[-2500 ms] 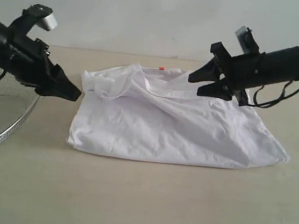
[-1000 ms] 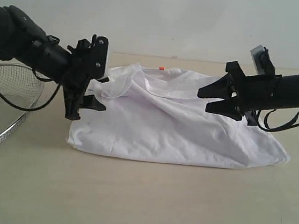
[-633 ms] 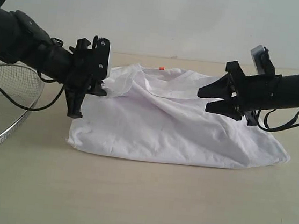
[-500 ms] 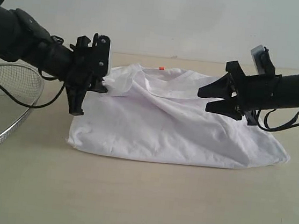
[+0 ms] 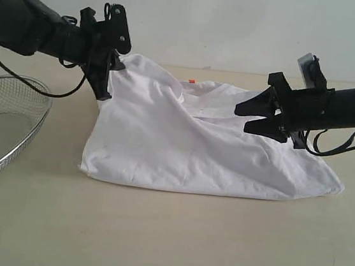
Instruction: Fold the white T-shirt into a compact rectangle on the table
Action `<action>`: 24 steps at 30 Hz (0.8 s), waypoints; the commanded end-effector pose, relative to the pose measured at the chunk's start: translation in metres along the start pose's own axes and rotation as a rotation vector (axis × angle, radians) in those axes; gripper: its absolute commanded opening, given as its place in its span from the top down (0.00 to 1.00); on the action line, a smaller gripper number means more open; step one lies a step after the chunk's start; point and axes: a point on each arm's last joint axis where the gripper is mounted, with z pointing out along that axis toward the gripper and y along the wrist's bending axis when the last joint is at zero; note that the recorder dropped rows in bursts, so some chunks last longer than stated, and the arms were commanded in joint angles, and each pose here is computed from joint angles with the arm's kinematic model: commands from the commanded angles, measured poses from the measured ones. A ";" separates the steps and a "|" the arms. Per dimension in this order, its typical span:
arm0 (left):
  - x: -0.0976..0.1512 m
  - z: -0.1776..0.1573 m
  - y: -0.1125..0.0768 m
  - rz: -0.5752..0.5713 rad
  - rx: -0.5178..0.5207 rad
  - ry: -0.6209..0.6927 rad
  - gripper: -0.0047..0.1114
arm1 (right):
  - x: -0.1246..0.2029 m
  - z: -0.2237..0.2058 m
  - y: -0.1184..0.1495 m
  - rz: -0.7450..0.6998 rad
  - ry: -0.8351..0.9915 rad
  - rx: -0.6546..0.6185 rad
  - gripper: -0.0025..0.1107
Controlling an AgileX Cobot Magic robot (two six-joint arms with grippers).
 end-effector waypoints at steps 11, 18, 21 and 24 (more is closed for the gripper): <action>0.023 0.011 0.011 -0.082 -0.068 0.059 0.92 | -0.001 -0.005 0.002 -0.019 -0.017 -0.009 0.57; 0.022 0.011 0.011 -0.169 -0.069 0.055 0.83 | -0.006 -0.006 0.001 -0.074 -0.056 0.023 0.57; 0.020 0.007 0.014 -0.245 -0.080 0.046 0.63 | -0.014 -0.009 0.006 -0.107 -0.087 0.052 0.57; 0.017 0.004 0.019 -0.301 -0.094 0.034 0.34 | -0.026 -0.016 0.019 -0.183 -0.116 0.082 0.57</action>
